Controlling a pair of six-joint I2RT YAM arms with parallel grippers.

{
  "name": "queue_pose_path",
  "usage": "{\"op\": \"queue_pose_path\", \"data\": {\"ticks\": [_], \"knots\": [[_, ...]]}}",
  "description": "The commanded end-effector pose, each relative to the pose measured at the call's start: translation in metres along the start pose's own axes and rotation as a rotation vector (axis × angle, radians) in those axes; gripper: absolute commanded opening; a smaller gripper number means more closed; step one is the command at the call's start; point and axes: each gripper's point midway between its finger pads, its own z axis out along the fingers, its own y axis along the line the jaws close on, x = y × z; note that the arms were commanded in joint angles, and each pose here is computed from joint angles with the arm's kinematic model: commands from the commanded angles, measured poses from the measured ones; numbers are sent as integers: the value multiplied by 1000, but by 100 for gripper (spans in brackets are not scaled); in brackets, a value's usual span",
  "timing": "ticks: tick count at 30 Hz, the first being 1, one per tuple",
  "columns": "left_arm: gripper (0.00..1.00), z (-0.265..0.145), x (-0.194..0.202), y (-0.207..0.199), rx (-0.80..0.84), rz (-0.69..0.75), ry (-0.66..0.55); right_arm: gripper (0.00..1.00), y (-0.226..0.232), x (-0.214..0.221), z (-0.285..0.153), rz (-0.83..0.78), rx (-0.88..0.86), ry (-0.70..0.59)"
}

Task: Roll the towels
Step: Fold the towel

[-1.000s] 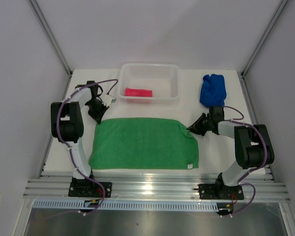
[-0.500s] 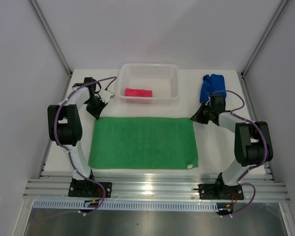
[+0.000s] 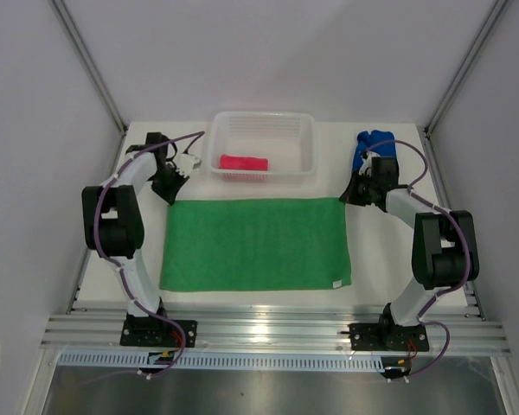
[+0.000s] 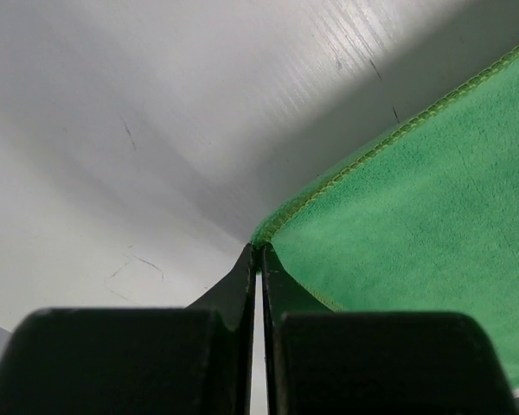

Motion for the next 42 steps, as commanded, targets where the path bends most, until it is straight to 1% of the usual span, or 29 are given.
{"op": "queue_pose_path", "data": {"ticks": [1,6,10,12,13,14,15,16,17,19,22,23,24,25,27,31,32,36,40,42], "knots": [[1,-39,-32,20,-97,11,-131,0,-6,-39,-4,-149,9,-94],[1,-53,-42,27,-142,24,-177,0,-3,-50,-8,-188,-34,-117],[1,-72,-48,26,-162,36,-227,0,1,-51,-22,-232,-42,-127],[1,-75,-45,15,-138,59,-241,0,-1,-41,-28,-268,-33,-107],[1,-86,-45,12,-146,72,-266,0,-4,-33,-32,-268,-21,-85],[0,-88,-44,4,-129,85,-282,0,-2,-25,-40,-276,-20,-80],[1,-76,-28,-10,-87,87,-254,0,-2,-20,-45,-287,-21,-77],[1,-83,-25,-16,-88,123,-270,0,-2,-12,-49,-289,-22,-66],[1,-74,-12,-25,-63,135,-246,0,2,-11,-60,-297,-19,-87],[1,-69,4,-36,-46,180,-221,0,0,11,-67,-261,0,-55],[0,-63,30,-56,-10,213,-180,0,4,26,-86,-236,23,-53],[1,-69,34,-60,-9,223,-184,0,8,32,-89,-217,14,-50],[1,-69,37,-64,-1,232,-183,0,16,35,-95,-231,-2,-58],[1,-67,44,-70,9,241,-170,0,14,51,-97,-224,13,-18],[1,-74,50,-75,6,252,-172,0,10,64,-103,-187,58,18],[1,-75,69,-92,45,269,-145,0,19,86,-107,-94,44,64],[1,-70,78,-97,60,269,-123,0,21,90,-107,-88,42,74],[1,-71,94,-101,55,271,-100,0,22,94,-110,-66,90,91],[1,-79,103,-94,40,212,-114,0,18,82,-121,-57,139,34],[1,-79,108,-95,49,211,-109,0,17,82,-124,-54,144,19]]}}
